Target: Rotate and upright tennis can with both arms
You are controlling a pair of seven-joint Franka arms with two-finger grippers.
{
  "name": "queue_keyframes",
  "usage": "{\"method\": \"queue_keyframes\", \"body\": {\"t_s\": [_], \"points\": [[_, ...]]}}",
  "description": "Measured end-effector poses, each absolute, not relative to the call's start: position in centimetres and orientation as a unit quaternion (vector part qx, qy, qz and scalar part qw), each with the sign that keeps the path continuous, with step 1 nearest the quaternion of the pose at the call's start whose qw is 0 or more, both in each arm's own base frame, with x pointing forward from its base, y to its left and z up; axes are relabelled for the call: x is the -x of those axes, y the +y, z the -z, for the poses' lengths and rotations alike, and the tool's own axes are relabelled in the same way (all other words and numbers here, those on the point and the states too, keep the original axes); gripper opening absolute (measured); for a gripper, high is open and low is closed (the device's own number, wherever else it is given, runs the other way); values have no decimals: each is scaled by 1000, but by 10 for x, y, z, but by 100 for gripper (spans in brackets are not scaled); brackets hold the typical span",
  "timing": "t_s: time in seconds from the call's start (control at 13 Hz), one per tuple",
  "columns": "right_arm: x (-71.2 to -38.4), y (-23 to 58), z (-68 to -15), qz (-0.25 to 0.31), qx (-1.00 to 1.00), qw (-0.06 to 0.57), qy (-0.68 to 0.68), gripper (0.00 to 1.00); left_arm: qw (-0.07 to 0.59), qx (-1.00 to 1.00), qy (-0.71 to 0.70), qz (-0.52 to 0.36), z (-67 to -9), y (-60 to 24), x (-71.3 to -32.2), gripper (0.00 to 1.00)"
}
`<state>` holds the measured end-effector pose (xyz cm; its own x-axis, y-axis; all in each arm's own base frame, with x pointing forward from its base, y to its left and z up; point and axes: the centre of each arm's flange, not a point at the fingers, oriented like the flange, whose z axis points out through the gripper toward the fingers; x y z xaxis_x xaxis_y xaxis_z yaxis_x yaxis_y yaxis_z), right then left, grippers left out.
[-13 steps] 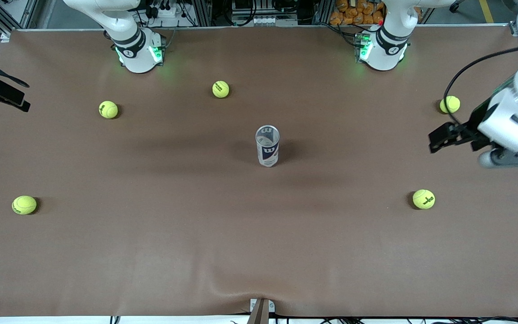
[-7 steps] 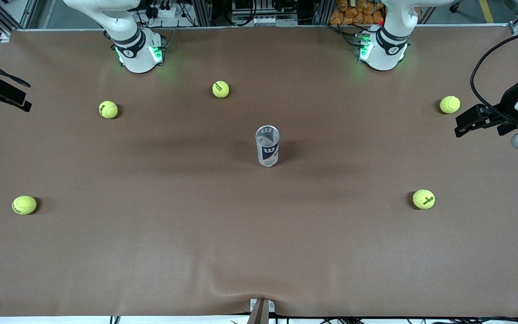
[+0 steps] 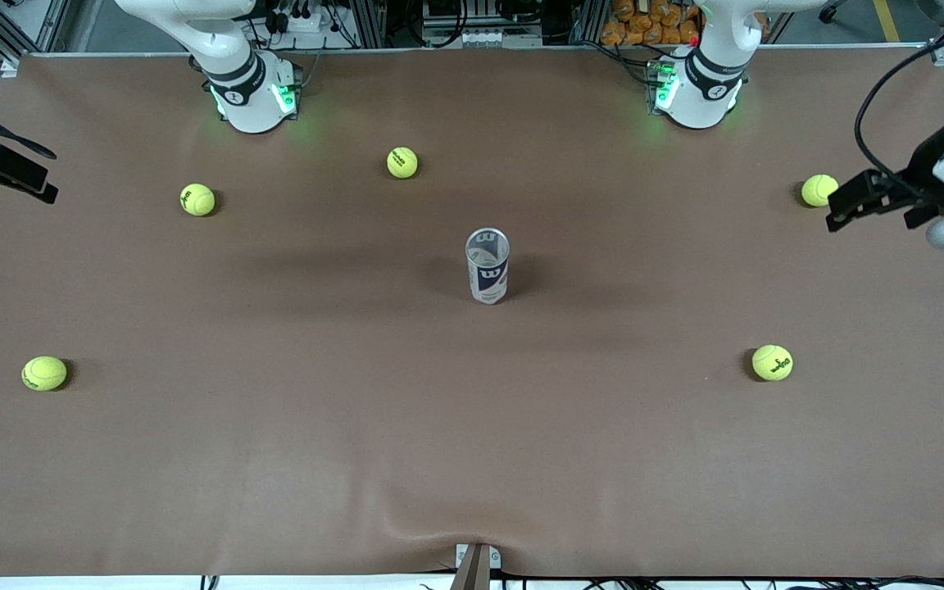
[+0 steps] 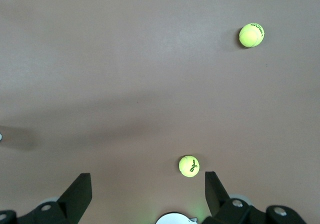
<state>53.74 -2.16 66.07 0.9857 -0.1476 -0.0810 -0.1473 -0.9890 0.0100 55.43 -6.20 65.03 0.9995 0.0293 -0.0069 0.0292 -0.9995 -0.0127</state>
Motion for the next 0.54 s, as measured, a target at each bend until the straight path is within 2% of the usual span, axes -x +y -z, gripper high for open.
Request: {"method": "queue_keyframes", "body": {"t_s": [0.23,0.54], "points": [[-537,-22,-661,41,-996,2,-74,100,6,1000,-15,-1,-651,-62,-536,100],[-537,-22,-661,41,-996,2,-74,100,5,1000,-17,5,-646,-60,-537,100]]}}
